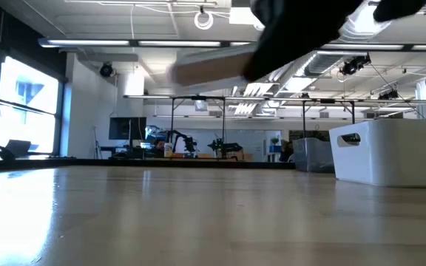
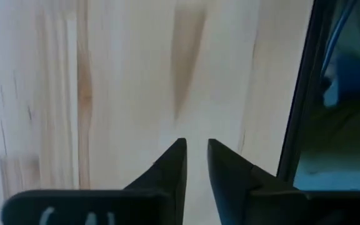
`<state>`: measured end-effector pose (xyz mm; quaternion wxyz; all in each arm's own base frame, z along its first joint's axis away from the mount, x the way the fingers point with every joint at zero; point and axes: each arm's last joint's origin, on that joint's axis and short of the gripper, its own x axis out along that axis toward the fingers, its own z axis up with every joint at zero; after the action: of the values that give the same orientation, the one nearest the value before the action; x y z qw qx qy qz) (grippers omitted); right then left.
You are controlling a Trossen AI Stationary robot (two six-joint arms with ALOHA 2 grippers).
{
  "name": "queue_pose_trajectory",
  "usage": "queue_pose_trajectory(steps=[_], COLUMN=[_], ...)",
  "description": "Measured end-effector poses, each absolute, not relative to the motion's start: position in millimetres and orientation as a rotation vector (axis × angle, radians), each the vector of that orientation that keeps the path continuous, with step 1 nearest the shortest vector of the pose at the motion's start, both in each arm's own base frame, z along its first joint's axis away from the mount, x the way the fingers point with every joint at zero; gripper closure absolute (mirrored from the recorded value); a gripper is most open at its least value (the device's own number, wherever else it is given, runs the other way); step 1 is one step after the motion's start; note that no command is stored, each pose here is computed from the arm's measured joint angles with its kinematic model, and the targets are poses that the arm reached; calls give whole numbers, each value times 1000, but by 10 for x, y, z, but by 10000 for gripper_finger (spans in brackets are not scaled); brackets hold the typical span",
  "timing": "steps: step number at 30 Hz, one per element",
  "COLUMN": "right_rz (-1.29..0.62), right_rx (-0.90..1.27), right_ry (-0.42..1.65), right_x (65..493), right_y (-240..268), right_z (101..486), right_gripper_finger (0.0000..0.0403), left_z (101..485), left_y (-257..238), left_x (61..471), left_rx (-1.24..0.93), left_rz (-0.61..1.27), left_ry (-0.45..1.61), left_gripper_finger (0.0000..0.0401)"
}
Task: Pick & Place First Aid Supplies
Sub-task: Put the bandage into the white bin
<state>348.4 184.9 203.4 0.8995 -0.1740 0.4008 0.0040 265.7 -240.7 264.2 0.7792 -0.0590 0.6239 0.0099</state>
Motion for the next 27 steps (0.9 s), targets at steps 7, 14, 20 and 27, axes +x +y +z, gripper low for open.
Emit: queue_pose_trajectory(steps=[7,14,20,27], right_rz=[-281,-757,-803,-876], right_rx=[-56,377,647,689], right_ry=[1176,1561,1762,2031], right_x=[2856,2362,2320,2131], right_y=[1369,960,810,394], right_z=[2495,2693,2522,2105], right_gripper_finger=[402,401,402,401], left_z=[2626,2631,2633,2633], left_y=[-2650,-2810,-2831,-2828], left_x=[2367,2179,2154,2159], left_rx=[-112,-67,-79,-87], left_rz=[85,83,102,114], left_ry=[1311,1245,1224,1216], left_gripper_finger=[332,332,332,332])
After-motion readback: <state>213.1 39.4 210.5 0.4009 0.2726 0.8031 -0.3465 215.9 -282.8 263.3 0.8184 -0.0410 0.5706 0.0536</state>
